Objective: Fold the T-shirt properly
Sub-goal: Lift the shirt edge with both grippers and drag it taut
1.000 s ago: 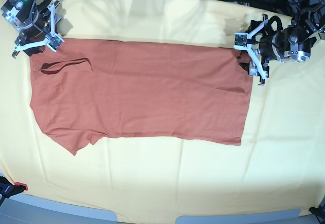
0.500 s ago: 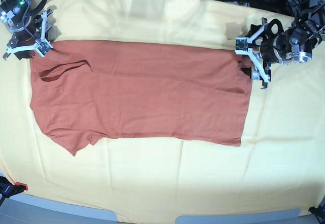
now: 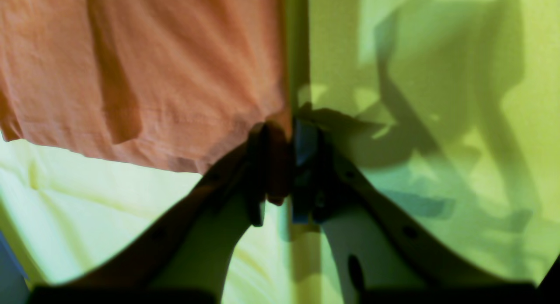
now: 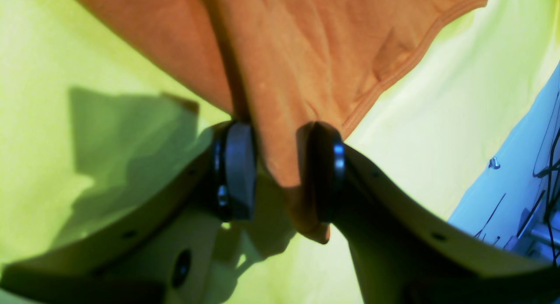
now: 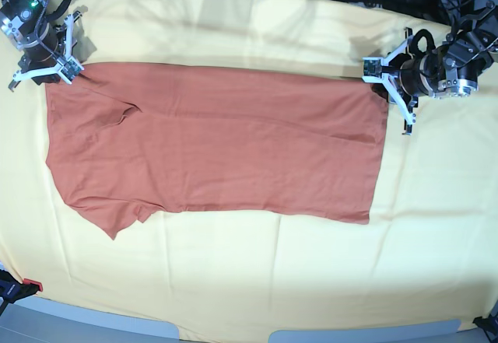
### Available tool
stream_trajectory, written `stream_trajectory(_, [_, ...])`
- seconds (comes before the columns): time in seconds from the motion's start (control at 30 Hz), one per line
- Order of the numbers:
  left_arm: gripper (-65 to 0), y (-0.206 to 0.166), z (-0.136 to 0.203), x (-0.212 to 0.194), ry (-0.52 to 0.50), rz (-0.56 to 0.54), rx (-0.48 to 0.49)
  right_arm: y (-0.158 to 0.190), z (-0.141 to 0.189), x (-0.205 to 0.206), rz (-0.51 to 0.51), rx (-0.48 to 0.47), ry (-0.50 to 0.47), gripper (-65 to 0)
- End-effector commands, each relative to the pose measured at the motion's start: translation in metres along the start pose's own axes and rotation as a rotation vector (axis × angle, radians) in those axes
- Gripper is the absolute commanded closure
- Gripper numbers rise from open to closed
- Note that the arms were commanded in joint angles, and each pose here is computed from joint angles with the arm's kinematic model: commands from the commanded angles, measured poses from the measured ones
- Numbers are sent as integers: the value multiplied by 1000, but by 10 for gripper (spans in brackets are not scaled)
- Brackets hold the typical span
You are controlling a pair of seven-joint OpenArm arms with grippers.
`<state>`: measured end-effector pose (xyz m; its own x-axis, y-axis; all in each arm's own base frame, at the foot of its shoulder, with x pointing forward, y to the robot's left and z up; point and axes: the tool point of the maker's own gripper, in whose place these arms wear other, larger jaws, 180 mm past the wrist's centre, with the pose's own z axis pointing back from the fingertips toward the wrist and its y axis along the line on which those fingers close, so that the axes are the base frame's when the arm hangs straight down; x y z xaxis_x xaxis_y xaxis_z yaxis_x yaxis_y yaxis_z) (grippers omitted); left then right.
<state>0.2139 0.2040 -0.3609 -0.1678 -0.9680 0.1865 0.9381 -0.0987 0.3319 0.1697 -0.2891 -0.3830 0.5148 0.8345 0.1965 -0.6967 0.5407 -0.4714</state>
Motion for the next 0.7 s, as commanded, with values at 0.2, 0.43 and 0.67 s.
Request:
stream_trajectory(0.2, [-340, 15, 8, -10, 57, -27, 58, -4, 2, -3, 28, 1, 14, -341])
stream_trajectory(0.43, [-352, 46, 14, -22, 128, -44, 223, -11, 2, -7, 59, -39, 37, -340])
stream_trajectory(0.67, [-352, 51, 22, -17, 124, -46, 255, -23, 4, -17, 80, -79, 87, -336])
